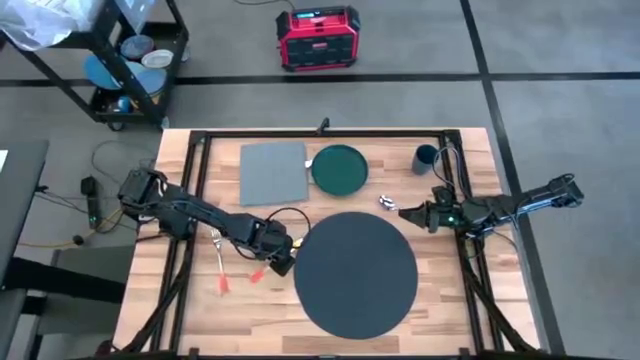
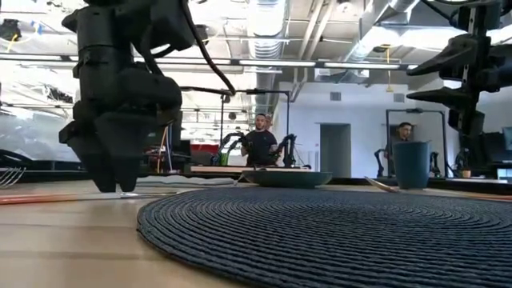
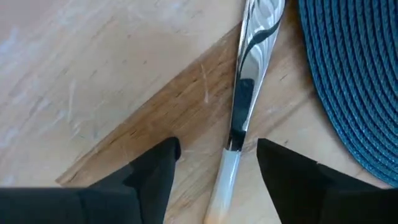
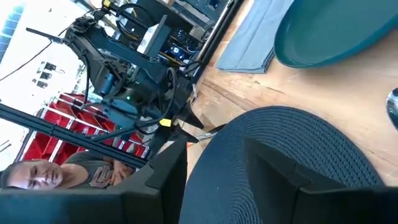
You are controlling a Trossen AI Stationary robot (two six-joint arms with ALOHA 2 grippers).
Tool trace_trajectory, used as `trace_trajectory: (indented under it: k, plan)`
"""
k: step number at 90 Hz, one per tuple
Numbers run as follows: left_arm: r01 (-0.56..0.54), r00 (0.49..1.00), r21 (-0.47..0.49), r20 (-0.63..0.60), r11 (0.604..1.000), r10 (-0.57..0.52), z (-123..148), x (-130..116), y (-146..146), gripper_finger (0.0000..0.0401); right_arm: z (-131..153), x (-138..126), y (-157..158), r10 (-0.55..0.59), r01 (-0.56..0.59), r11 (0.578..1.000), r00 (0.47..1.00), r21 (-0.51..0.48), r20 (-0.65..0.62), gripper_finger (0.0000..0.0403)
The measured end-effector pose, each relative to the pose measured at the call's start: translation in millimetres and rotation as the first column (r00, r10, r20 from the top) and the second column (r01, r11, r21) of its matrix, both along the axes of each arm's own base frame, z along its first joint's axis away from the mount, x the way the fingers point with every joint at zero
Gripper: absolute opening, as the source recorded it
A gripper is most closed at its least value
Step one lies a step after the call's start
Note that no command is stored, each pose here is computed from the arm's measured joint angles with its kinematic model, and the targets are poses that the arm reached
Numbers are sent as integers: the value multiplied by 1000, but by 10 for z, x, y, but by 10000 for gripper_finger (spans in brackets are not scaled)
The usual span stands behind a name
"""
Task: Set table place
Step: Put the orange table knife on the blue placemat
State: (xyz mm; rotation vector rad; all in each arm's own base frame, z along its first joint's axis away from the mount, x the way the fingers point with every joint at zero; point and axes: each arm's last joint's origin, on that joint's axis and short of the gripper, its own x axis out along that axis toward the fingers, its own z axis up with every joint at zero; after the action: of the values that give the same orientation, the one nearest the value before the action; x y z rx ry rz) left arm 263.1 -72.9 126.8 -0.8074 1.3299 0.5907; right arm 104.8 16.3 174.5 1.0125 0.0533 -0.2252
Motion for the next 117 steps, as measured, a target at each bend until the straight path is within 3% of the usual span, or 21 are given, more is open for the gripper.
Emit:
trace_trajectory:
  k: [30,53,75,86,103,117]
  plan:
    - [18,999,-31,52,999,-16,-19,7,-76,192,-5,-1,-2,-2,2,1000,1000,-1,-5,143]
    - [85,995,30,52,996,-86,-99,6,-213,191,-6,-1,-2,-2,2,1000,1000,-1,-6,143]
    - [55,998,34,30,998,-56,-103,0,-193,187,-6,-1,-2,-5,5,1000,1000,18,-3,143]
    - [66,997,13,36,998,-67,-105,26,-156,147,-7,-1,-2,-6,6,1000,1000,24,-3,143]
    - [104,992,-81,75,991,-98,-158,100,-186,24,-8,-1,-2,-7,8,999,1000,34,-3,143]
    - [178,979,-249,146,952,-145,-294,236,-278,5,-12,-1,-2,-7,7,999,1000,33,-6,143]
